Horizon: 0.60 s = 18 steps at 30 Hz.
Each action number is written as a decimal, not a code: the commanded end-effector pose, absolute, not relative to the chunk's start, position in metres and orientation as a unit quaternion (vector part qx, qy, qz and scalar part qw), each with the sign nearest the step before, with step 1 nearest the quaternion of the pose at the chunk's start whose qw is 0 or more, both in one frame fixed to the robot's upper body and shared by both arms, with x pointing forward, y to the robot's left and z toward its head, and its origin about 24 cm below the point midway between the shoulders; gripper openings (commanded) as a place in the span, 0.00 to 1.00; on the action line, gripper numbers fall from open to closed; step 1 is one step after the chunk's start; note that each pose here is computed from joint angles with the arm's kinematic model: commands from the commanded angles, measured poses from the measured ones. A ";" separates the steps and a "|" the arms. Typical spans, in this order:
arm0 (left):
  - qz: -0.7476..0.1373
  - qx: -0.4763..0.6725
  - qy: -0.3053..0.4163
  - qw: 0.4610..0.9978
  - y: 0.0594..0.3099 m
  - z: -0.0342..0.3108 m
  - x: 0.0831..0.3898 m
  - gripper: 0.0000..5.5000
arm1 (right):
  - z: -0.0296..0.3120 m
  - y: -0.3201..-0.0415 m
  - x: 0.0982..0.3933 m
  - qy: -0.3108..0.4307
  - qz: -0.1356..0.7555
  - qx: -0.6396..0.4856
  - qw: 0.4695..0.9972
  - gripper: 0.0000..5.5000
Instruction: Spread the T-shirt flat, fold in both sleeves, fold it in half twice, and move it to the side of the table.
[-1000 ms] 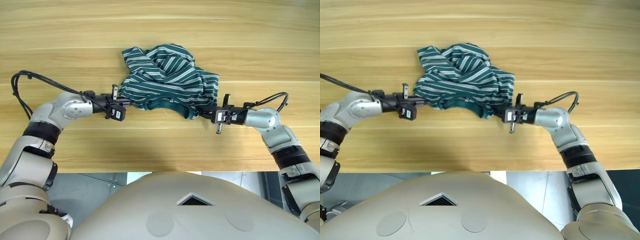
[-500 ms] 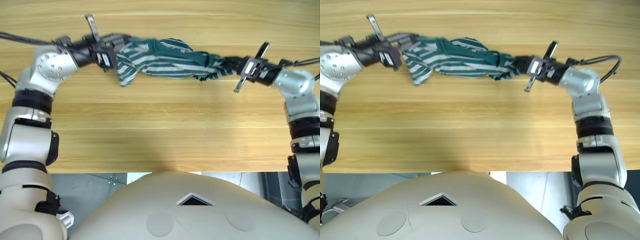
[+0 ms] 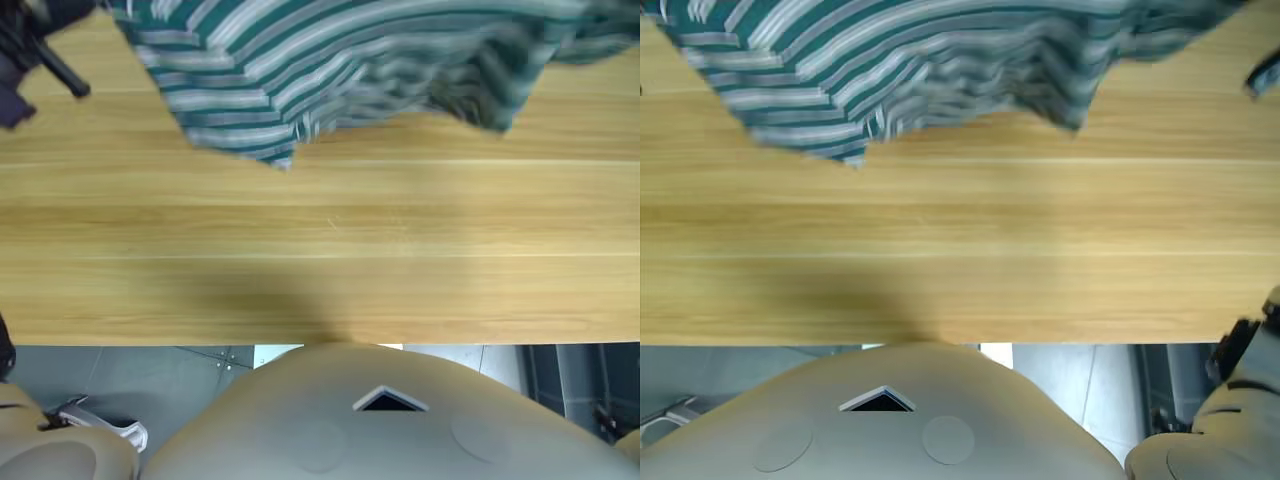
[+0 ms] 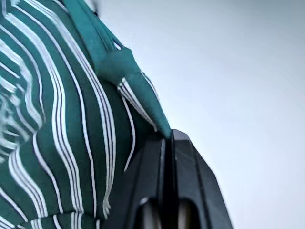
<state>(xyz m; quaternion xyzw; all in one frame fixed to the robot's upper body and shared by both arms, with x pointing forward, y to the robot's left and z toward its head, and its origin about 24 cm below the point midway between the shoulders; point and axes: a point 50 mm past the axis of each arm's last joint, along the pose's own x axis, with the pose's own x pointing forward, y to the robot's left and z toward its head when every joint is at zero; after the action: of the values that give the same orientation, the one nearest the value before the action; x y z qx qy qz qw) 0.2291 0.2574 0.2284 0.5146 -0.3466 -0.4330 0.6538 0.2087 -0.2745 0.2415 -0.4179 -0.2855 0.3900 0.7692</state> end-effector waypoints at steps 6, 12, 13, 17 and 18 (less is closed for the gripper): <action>-0.494 0.397 -0.445 0.633 0.272 0.255 0.155 0.00 | 0.254 -0.261 0.112 -0.369 0.584 -0.339 0.639 0.01; -0.538 0.316 -0.463 0.629 0.267 0.275 0.178 0.00 | 0.256 -0.268 0.158 -0.317 0.570 -0.327 0.684 0.01; -0.545 0.326 -0.437 0.637 0.261 0.270 0.195 0.00 | 0.253 -0.269 0.178 -0.290 0.556 -0.335 0.703 0.01; -0.565 0.381 -0.258 0.685 0.236 0.232 0.288 0.00 | 0.226 -0.266 0.277 -0.123 0.495 -0.394 0.764 0.01; -0.564 0.398 -0.187 0.699 0.232 0.220 0.314 0.00 | 0.219 -0.261 0.303 -0.071 0.491 -0.406 0.768 0.01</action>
<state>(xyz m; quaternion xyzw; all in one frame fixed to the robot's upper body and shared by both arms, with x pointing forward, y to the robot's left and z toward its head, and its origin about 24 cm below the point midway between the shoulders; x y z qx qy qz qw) 0.2523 0.2470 0.2467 0.3580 -0.3438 -0.5465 0.6745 0.2397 -0.2694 0.2345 -0.3663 -0.1931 0.5165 0.7496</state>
